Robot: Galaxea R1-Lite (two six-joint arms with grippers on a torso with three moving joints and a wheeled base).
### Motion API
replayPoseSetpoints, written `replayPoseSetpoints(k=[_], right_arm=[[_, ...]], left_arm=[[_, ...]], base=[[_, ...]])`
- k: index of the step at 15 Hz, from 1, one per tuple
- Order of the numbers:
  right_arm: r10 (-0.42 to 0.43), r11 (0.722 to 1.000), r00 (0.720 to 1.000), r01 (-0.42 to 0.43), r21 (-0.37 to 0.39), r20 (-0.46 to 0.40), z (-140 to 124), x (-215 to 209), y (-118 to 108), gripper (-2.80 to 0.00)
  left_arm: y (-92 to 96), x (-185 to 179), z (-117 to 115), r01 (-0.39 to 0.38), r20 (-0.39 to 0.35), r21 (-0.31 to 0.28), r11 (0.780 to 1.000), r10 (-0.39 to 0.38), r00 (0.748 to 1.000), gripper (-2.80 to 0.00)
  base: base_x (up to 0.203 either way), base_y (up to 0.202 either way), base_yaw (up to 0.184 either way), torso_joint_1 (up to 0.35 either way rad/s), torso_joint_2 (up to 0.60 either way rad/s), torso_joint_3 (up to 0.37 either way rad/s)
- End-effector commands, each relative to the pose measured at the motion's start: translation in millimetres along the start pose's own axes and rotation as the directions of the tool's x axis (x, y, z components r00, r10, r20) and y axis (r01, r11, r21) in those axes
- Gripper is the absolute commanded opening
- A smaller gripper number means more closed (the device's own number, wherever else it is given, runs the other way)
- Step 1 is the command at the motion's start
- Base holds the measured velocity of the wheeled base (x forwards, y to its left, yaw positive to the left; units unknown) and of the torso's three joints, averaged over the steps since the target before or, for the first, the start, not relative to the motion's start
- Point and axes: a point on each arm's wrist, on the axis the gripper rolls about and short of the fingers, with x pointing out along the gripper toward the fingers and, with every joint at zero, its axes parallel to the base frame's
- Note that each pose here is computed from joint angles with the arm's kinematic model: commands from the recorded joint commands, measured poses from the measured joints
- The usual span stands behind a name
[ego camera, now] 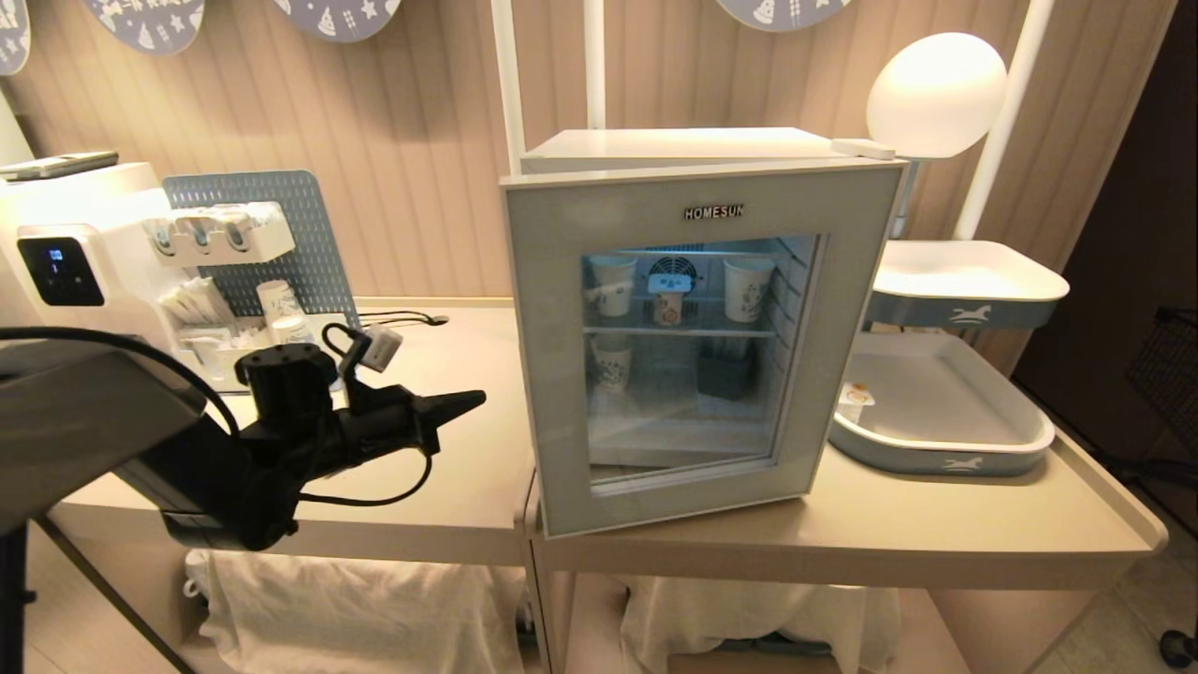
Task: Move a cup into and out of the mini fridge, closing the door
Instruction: Open the freezer door
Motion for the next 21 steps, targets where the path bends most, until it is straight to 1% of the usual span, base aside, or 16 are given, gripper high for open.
replayPoseSetpoints(k=[1, 4, 6, 8, 10, 13, 15, 18, 19, 21], right_arm=[[0.001, 1.0, 1.0, -0.001, -0.001, -0.001, 0, 0, 0, -2.8], [0.0, 1.0, 1.0, 0.0, -0.001, 0.0, 0, 0, 0, -2.8], [-0.001, 1.0, 1.0, 0.001, -0.002, 0.0, 0, 0, 0, -2.8], [0.0, 1.0, 1.0, 0.0, -0.001, 0.0, 0, 0, 0, -2.8], [-0.001, 1.0, 1.0, 0.001, -0.001, 0.0, 0, 0, 0, -2.8], [0.0, 1.0, 1.0, 0.0, -0.001, 0.0, 0, 0, 0, -2.8], [0.0, 1.0, 1.0, 0.0, -0.001, -0.001, 0, 0, 0, -2.8], [0.0, 1.0, 1.0, 0.0, -0.001, 0.0, 0, 0, 0, -2.8], [0.0, 1.0, 1.0, 0.0, -0.001, -0.001, 0, 0, 0, -2.8], [0.0, 1.0, 1.0, 0.0, -0.001, -0.001, 0, 0, 0, -2.8]], left_arm=[[-6.4, 16, -2, 0.023, -0.005, 0.008, 1.0, -0.023, 1.0, -2.8], [-18.5, 37, -3, 0.072, -0.015, 0.016, 0.997, -0.072, 0.997, -2.8], [-27.3, 51, -6, 0.064, -0.022, 0.02, 0.998, -0.064, 0.998, -2.8], [-31.9, 61, -8, 0.057, -0.025, 0.027, 0.998, -0.056, 0.998, -2.8], [-37.5, 62, -7, 0.068, -0.037, 0.021, 0.997, -0.068, 0.997, -2.8], [-50.9, 49, 4, 0.082, -0.033, 0.021, 0.996, -0.082, 0.996, -2.8], [-69.1, 38, 13, 0.124, -0.029, 0.028, 0.992, -0.124, 0.992, -2.8], [-102.7, 37, 19, 0.224, -0.036, 0.038, 0.974, -0.223, 0.974, -2.8], [-117.9, 42, 18, 0.267, -0.044, 0.043, 0.963, -0.265, 0.963, -2.8], [-142.3, 53, 16, 0.336, -0.058, 0.047, 0.941, -0.333, 0.941, -2.8]], base=[[0.0, 0.0, 0.0, 0.0, 0.0, 0.0], [0.0, 0.0, 0.0, 0.0, 0.0, 0.0], [0.0, 0.0, 0.0, 0.0, 0.0, 0.0], [0.0, 0.0, 0.0, 0.0, 0.0, 0.0], [0.0, 0.0, 0.0, 0.0, 0.0, 0.0], [0.0, 0.0, 0.0, 0.0, 0.0, 0.0], [0.0, 0.0, 0.0, 0.0, 0.0, 0.0], [0.0, 0.0, 0.0, 0.0, 0.0, 0.0], [0.0, 0.0, 0.0, 0.0, 0.0, 0.0], [0.0, 0.0, 0.0, 0.0, 0.0, 0.0]])
